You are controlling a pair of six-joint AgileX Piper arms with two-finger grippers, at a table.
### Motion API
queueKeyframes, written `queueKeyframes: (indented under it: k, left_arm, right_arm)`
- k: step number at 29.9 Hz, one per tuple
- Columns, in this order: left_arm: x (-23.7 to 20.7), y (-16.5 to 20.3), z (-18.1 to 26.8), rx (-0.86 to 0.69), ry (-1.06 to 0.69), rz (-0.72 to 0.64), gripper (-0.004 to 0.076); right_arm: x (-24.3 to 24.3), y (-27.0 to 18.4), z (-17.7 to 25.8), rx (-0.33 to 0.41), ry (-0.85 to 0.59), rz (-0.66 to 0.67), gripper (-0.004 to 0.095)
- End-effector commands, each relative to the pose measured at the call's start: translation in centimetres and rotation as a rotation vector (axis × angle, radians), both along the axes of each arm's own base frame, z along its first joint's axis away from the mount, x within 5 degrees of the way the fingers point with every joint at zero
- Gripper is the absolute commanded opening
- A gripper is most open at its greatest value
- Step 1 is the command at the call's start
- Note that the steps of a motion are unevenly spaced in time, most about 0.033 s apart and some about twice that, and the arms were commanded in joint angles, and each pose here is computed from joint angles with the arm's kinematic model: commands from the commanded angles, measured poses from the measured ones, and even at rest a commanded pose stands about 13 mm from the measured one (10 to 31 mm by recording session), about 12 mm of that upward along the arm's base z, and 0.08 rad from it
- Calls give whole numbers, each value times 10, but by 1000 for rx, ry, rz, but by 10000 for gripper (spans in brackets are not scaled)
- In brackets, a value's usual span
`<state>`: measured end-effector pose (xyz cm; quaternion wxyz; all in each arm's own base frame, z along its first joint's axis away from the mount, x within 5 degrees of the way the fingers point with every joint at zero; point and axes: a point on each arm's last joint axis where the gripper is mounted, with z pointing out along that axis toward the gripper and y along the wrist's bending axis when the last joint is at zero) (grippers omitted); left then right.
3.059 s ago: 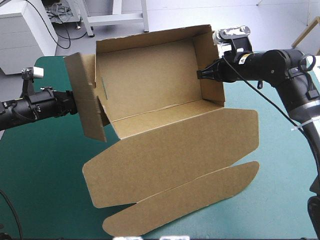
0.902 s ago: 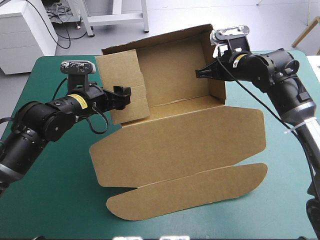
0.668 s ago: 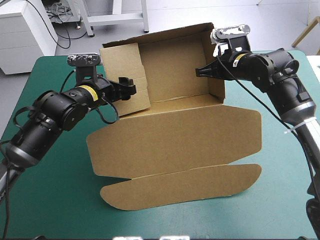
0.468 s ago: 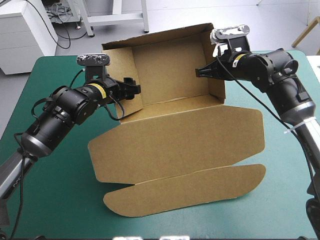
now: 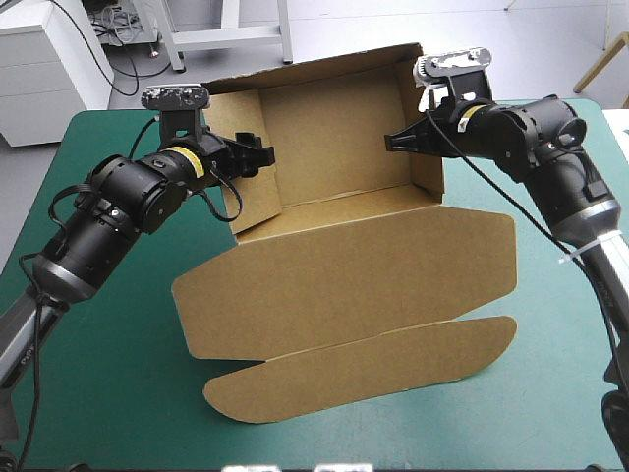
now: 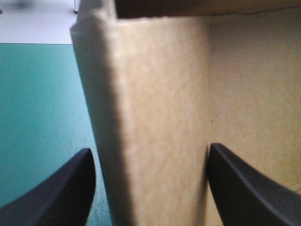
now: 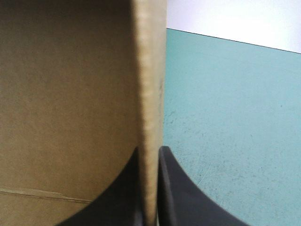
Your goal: Fold the box
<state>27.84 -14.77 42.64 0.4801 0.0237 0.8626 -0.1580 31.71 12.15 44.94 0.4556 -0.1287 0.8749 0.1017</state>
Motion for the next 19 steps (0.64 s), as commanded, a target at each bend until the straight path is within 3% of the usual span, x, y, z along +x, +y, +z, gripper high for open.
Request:
queueKeyframes:
  k: [1, 4, 7, 13, 19]
  left_arm:
    - [-8, 4, 24, -37, -96, -4, 388]
    - [-8, 5, 23, -30, -83, 0, 256]
    - [-8, 5, 23, -21, -88, 2, -12]
    - [-8, 7, 20, 24, -62, 7, -10]
    - [10, -2, 14, 143, 75, -5, -10]
  right_arm:
    - [-12, -4, 29, 55, -134, 4, 1]
    - [-12, -4, 29, 54, -133, 4, 1]
    - [-13, -4, 28, 50, -122, 4, 1]
    - [-15, -5, 24, 58, -70, -12, 1]
    - [-16, -5, 16, 59, 25, -37, 1]
